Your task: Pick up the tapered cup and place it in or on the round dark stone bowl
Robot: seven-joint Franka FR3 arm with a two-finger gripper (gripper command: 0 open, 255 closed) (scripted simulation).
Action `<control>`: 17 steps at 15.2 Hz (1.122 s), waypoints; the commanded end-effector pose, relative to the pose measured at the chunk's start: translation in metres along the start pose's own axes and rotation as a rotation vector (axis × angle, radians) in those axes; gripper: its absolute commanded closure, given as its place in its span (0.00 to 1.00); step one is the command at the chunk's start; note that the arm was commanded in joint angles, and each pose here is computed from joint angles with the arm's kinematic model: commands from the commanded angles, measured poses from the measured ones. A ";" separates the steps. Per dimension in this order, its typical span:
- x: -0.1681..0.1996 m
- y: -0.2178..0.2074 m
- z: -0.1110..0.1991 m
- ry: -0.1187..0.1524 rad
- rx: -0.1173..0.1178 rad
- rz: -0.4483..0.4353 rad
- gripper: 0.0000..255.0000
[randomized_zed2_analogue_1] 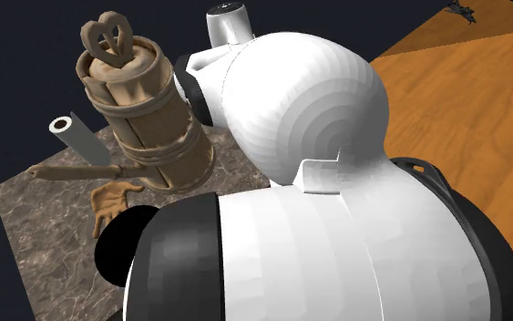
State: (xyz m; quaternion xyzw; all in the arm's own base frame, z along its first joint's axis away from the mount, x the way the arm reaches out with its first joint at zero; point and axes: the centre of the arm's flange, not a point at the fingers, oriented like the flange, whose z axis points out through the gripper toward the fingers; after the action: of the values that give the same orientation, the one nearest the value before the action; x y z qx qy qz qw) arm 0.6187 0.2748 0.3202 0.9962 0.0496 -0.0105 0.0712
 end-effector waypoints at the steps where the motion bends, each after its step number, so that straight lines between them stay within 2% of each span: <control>1: 0.001 0.000 0.010 0.000 0.000 0.000 0.00; 4: 0.001 0.000 0.029 0.000 0.000 0.000 0.00; 12: 0.001 0.000 0.029 0.000 0.000 0.000 0.00; 13: 0.001 0.000 0.029 0.000 0.000 0.000 1.00; 17: 0.001 0.000 0.029 0.000 0.000 0.000 1.00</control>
State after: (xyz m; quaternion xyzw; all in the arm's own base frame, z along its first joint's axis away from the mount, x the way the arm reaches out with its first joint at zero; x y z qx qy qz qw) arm 0.6192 0.2713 0.2915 0.9962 0.0496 -0.0101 0.0711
